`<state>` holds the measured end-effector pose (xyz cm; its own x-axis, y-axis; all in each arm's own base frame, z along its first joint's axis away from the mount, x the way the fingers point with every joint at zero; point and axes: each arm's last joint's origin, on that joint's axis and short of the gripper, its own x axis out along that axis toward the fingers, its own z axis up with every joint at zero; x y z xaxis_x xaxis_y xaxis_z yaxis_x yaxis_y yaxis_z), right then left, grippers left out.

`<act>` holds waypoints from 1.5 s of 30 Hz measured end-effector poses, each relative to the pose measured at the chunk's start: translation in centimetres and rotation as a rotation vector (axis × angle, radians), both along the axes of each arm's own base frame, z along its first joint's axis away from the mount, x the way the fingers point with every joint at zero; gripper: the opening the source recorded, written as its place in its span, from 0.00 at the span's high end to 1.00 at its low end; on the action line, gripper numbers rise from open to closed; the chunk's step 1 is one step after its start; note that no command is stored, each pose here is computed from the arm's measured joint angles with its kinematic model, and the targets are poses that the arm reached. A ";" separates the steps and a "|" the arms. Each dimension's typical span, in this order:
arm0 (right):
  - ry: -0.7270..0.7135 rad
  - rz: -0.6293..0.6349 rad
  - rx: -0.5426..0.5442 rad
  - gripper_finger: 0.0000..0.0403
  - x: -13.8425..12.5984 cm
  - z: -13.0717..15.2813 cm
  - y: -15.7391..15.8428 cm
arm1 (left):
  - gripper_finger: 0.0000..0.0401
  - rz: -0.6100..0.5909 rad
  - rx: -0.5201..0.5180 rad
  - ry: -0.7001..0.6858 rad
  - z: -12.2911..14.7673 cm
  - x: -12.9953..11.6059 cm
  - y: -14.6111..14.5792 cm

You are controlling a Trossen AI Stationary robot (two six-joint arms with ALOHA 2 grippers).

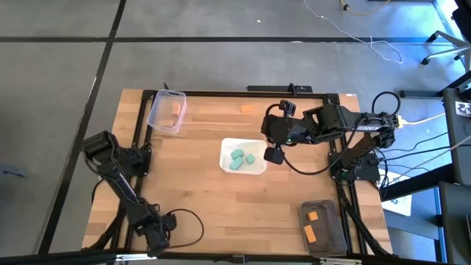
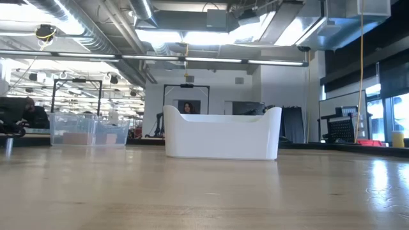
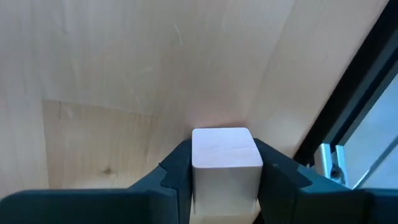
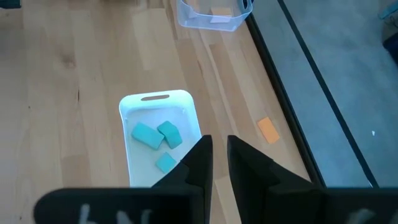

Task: Sort & place blocks by color
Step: Put the light brown block into the transparent bin

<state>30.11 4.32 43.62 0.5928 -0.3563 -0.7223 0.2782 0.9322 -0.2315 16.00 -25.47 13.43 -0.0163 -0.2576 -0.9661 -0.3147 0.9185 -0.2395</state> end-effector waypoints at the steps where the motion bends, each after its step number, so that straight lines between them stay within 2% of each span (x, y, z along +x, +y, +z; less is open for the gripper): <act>1: -0.001 -0.001 0.001 0.87 0.0 0.0 0.0 | 0.70 0.007 -0.009 0.000 0.2 0.2 0.1; 6: -0.002 -0.004 -0.004 0.87 0.0 0.0 0.0 | 0.70 0.042 0.022 -0.048 1.2 1.0 1.4; 11: -0.007 -0.023 -0.030 0.87 0.0 0.1 -0.1 | 0.70 0.106 0.081 -0.078 3.6 1.3 3.8; 20: -0.014 -0.039 -0.045 0.87 0.0 0.1 -0.2 | 0.70 0.321 0.194 -0.209 9.1 1.7 10.7; 26: -0.017 -0.048 -0.056 0.87 0.0 0.1 -0.2 | 0.70 0.483 0.300 -0.285 11.8 1.3 15.9; 36: -0.039 -0.065 -0.043 0.87 0.1 0.2 -0.2 | 0.70 0.791 0.435 -0.260 13.7 0.6 24.9; 45: -0.060 -0.068 -0.037 0.87 0.2 0.3 -0.2 | 0.70 0.901 0.524 -0.216 13.8 0.0 31.6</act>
<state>30.34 4.16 43.93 0.6082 -0.4227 -0.6718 0.3547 0.9019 -0.2465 16.00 6.12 27.23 0.1577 0.3596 -0.9197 -0.9280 0.3722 -0.0136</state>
